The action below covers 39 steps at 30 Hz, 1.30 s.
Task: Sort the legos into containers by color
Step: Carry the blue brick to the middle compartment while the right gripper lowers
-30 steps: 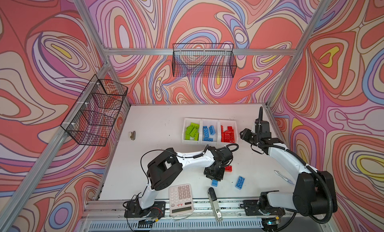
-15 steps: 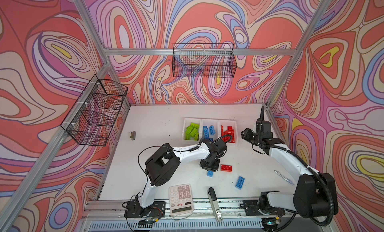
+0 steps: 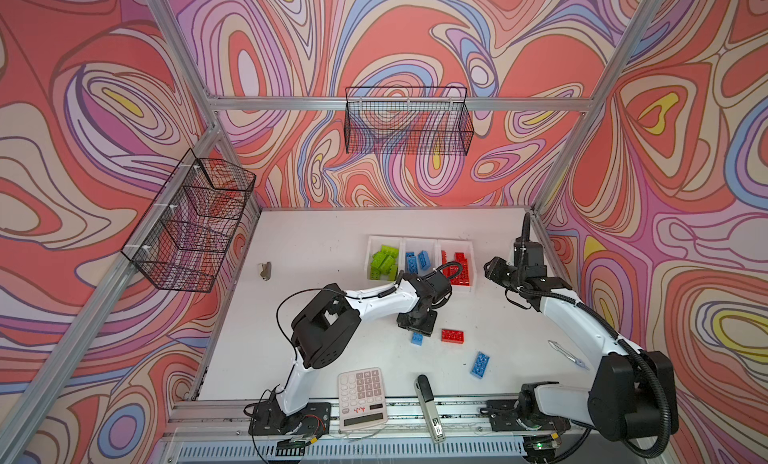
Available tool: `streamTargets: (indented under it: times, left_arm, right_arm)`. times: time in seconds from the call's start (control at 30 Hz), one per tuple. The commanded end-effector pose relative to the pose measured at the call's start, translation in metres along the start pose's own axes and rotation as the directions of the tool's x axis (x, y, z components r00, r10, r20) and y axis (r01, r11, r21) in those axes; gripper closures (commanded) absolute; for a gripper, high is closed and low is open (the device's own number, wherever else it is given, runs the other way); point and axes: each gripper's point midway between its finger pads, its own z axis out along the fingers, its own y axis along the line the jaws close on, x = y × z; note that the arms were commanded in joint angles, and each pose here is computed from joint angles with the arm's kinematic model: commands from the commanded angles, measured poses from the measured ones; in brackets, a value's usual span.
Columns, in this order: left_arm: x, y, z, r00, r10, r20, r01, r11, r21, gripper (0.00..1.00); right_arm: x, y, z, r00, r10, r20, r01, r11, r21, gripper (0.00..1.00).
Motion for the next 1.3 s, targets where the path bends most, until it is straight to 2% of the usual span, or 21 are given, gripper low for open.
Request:
streamTargets:
  times: [0.0, 0.2, 0.33, 0.6, 0.73, 0.93, 1.07, 1.13, 1.27]
  left_arm:
    - [0.009, 0.010, 0.013, 0.999, 0.011, -0.031, -0.012, 0.999, -0.052, 0.56]
    - [0.006, 0.013, 0.012, 1.000, 0.020, -0.017, -0.021, 0.998, -0.059, 0.67]
    - [-0.011, 0.012, -0.009, 0.999, 0.033, 0.038, -0.031, 0.998, -0.057, 0.70]
    - [-0.091, 0.016, -0.095, 0.962, 0.067, 0.265, -0.063, 0.998, -0.024, 0.72]
    - [-0.134, 0.029, -0.108, 0.939, 0.070, 0.336, -0.065, 0.998, -0.027, 0.72]
    - [-0.194, 0.041, -0.095, 0.917, 0.038, 0.397, -0.042, 0.999, 0.002, 0.71]
    - [-0.217, 0.049, -0.079, 0.915, 0.024, 0.402, -0.031, 0.999, 0.011, 0.63]
    - [-0.223, 0.053, -0.077, 0.912, 0.016, 0.409, -0.025, 1.000, 0.016, 0.53]
    - [-0.231, 0.056, -0.085, 0.898, 0.015, 0.440, -0.026, 0.999, 0.019, 0.21]
  right_arm:
    - [0.003, -0.007, -0.004, 1.000, -0.004, -0.001, 0.004, 1.000, 0.024, 0.48]
    - [0.019, -0.013, -0.003, 0.999, -0.014, -0.052, 0.016, 0.999, 0.034, 0.49]
    - [0.030, -0.019, -0.004, 0.997, -0.010, -0.080, 0.014, 0.999, 0.043, 0.49]
    - [0.061, -0.021, -0.008, 0.983, -0.042, -0.181, 0.045, 0.999, 0.011, 0.48]
    - [0.082, -0.015, -0.012, 0.968, -0.070, -0.239, 0.070, 0.997, -0.008, 0.46]
    - [0.117, 0.008, -0.024, 0.938, -0.166, -0.303, 0.158, 0.986, -0.052, 0.42]
    - [0.143, 0.020, -0.035, 0.904, -0.231, -0.359, 0.214, 0.973, -0.088, 0.41]
    - [0.153, 0.023, -0.041, 0.890, -0.259, -0.376, 0.241, 0.966, -0.095, 0.40]
    - [0.164, 0.022, -0.048, 0.883, -0.264, -0.387, 0.264, 0.963, -0.055, 0.34]
